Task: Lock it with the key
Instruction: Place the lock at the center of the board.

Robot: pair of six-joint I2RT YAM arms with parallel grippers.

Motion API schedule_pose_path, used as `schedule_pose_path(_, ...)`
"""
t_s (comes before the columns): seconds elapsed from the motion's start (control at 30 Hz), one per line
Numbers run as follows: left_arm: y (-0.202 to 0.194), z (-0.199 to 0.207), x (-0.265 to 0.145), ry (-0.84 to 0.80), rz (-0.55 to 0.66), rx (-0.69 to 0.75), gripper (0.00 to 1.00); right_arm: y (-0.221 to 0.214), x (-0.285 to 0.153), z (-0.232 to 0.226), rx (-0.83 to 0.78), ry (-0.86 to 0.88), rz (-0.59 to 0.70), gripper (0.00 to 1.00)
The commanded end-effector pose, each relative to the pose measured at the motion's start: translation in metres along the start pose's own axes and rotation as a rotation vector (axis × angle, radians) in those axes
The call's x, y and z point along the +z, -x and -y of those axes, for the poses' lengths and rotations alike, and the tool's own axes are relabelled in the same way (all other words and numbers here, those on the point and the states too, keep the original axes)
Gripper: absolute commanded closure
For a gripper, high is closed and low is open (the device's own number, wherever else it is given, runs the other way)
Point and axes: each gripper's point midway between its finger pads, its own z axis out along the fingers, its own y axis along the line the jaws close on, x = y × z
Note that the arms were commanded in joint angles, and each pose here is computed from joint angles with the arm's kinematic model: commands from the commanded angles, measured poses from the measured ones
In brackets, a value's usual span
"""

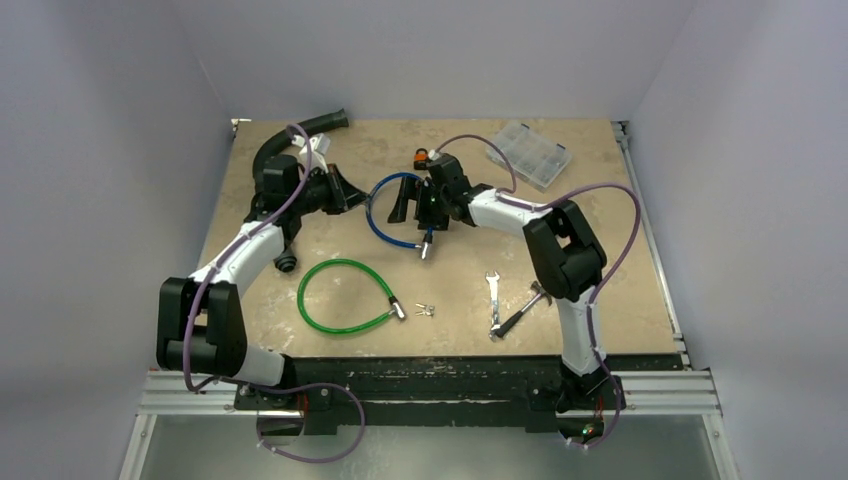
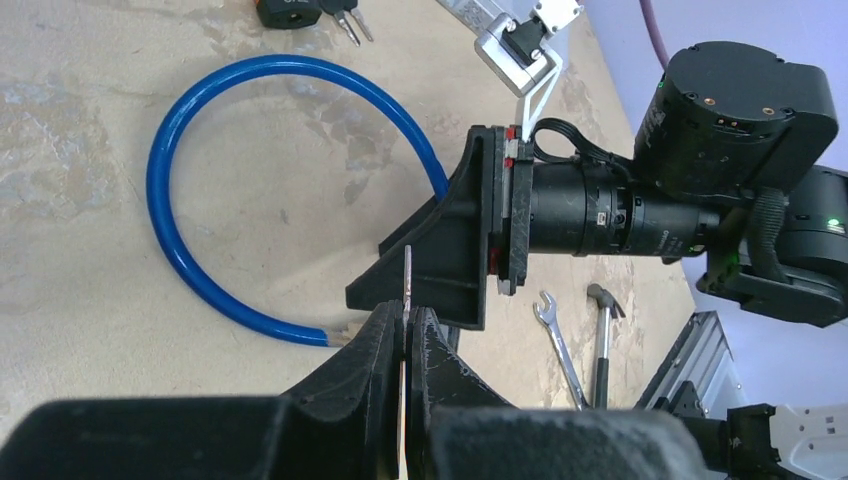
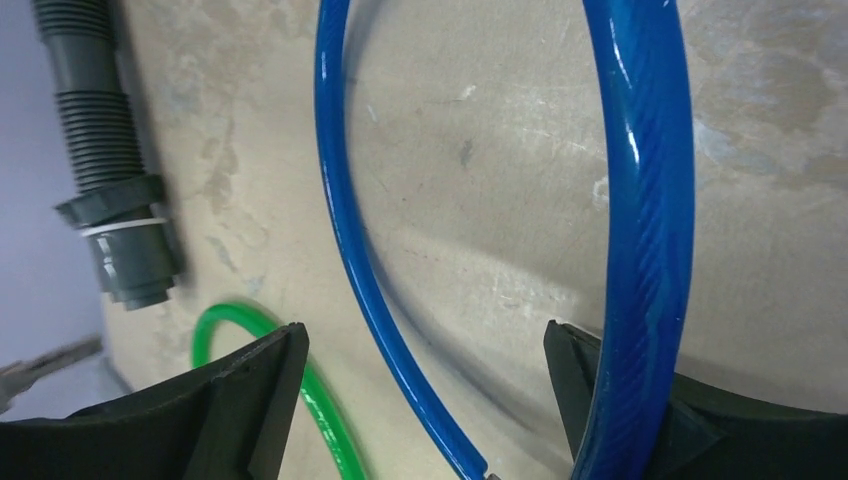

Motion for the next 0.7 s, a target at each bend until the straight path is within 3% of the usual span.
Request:
schedule_pose_path(0.0,0.020,0.020,-0.011,-0.054,0.057,0.106,1.00,0.020,-0.034,0.004,-0.130,-0.154,0.054,0.01)
schedule_pose_path(0.3,0.020,0.019,-0.010,-0.060,0.053,0.150,1.00,0.027,-0.060,0.009,-0.234,-0.243,0.095,0.01)
schedule_pose_path(0.67,0.022,0.021,-0.010,-0.065,0.055,0.151,1.00,0.019,-0.040,-0.052,-0.193,0.024,0.004,0.01)
